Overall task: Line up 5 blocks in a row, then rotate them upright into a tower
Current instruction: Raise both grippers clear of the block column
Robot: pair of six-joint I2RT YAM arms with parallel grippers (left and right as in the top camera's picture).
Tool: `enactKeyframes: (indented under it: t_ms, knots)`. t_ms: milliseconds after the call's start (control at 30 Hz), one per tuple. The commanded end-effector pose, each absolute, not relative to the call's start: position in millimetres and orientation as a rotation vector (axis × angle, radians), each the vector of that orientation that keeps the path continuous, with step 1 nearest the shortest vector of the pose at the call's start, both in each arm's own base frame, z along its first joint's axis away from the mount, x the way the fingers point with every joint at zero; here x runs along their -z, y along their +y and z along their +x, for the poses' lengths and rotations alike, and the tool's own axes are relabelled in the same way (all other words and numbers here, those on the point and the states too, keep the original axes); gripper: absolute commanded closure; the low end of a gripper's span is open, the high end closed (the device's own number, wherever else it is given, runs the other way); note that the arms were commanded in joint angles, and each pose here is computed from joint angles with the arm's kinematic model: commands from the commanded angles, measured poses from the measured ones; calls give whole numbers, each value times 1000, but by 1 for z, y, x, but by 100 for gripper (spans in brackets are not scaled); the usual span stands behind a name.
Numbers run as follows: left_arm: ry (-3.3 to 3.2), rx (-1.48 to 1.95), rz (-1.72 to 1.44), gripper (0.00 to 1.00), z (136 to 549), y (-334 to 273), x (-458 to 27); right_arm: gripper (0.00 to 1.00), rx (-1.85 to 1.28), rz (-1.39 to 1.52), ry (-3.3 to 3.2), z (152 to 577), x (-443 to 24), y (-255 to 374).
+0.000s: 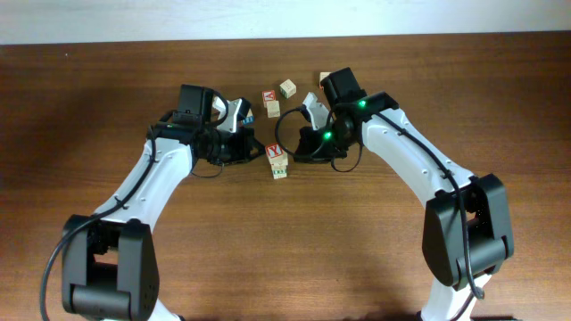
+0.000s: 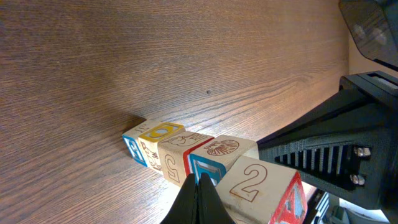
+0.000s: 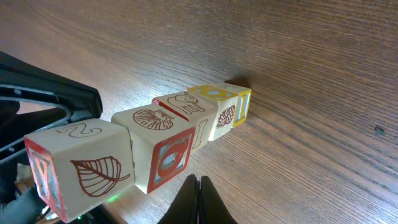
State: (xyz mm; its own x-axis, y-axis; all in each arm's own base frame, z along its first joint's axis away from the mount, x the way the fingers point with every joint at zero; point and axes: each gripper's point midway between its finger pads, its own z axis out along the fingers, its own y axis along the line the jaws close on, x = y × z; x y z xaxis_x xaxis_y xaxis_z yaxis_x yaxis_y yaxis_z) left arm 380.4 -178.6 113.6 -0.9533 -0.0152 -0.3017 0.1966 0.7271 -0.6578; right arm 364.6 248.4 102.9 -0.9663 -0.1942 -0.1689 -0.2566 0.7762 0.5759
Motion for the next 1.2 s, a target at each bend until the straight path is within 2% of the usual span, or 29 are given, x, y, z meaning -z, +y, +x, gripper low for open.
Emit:
enactKeyframes:
  t_ms: [0, 833, 1167]
  knots:
    - [2619, 1087, 180, 100, 380, -182, -121, 96, -983, -373, 2883, 358, -98, 255]
    - [2621, 1079, 178, 100, 380, -181, -120, 96, -1029, -399, 2841, 362, -97, 272]
    - [2637, 860, 80, 100, 400, -147, -108, 96, -1006, -246, 2826, 390, -98, 230]
